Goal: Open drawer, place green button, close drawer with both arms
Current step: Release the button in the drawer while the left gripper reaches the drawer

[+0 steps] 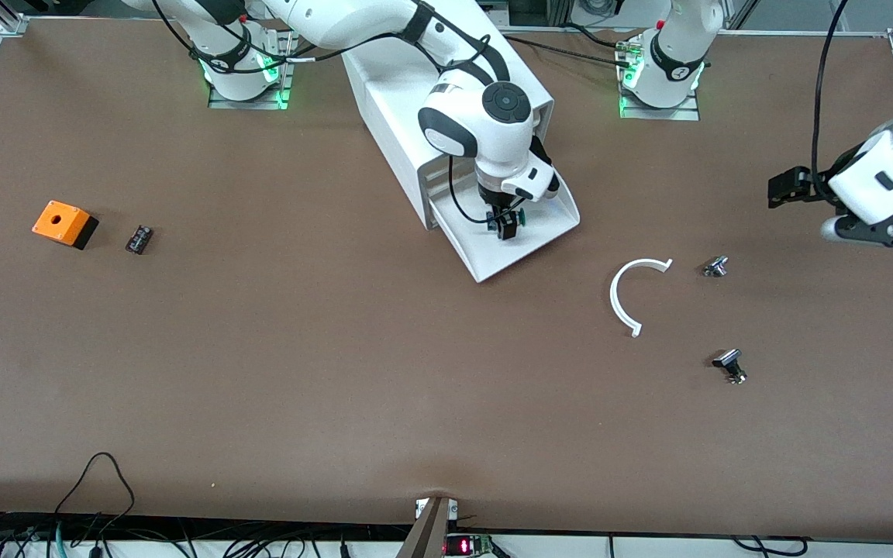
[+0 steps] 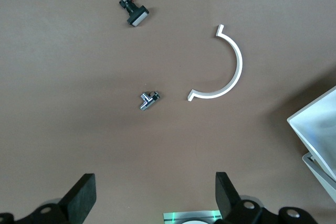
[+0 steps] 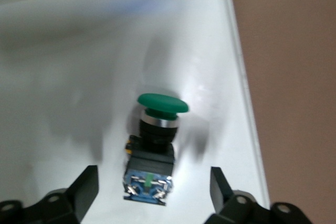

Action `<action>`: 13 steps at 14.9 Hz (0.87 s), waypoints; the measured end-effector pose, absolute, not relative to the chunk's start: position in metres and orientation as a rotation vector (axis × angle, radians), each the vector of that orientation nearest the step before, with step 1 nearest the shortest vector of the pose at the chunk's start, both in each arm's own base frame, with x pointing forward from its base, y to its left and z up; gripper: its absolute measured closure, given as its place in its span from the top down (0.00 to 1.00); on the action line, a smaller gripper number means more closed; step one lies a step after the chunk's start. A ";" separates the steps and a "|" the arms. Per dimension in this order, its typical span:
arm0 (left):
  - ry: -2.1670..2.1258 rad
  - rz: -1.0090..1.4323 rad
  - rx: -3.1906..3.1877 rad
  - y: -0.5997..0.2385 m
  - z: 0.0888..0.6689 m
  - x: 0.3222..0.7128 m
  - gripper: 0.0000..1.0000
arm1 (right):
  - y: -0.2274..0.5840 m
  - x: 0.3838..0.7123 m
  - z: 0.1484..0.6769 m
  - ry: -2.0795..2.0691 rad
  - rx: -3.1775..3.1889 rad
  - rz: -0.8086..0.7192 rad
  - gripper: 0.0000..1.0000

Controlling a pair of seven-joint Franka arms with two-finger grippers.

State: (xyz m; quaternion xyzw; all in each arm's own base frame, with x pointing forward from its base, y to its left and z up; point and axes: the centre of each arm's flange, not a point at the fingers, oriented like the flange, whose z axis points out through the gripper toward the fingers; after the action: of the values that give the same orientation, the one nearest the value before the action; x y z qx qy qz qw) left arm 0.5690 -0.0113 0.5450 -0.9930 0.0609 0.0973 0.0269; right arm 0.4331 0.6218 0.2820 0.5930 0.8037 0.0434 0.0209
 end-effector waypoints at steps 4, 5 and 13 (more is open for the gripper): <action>0.187 0.379 -3.070 -0.007 0.517 0.578 1.00 | 0.611 0.469 0.329 2.396 1.907 0.231 1.00; 0.180 0.415 -3.074 -0.003 0.503 0.582 1.00 | 0.606 0.476 0.343 2.360 1.947 0.255 1.00; -0.041 0.418 -3.315 -0.088 0.407 0.619 0.93 | 0.550 0.531 0.429 2.127 2.187 0.409 1.00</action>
State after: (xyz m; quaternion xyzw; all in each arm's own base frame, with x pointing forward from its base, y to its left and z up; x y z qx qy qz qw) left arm 0.6195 -0.0875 0.4072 -0.9871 -0.0122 0.1246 -0.0996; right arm 0.5307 0.5504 0.4291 0.7101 0.6908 0.1328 0.0317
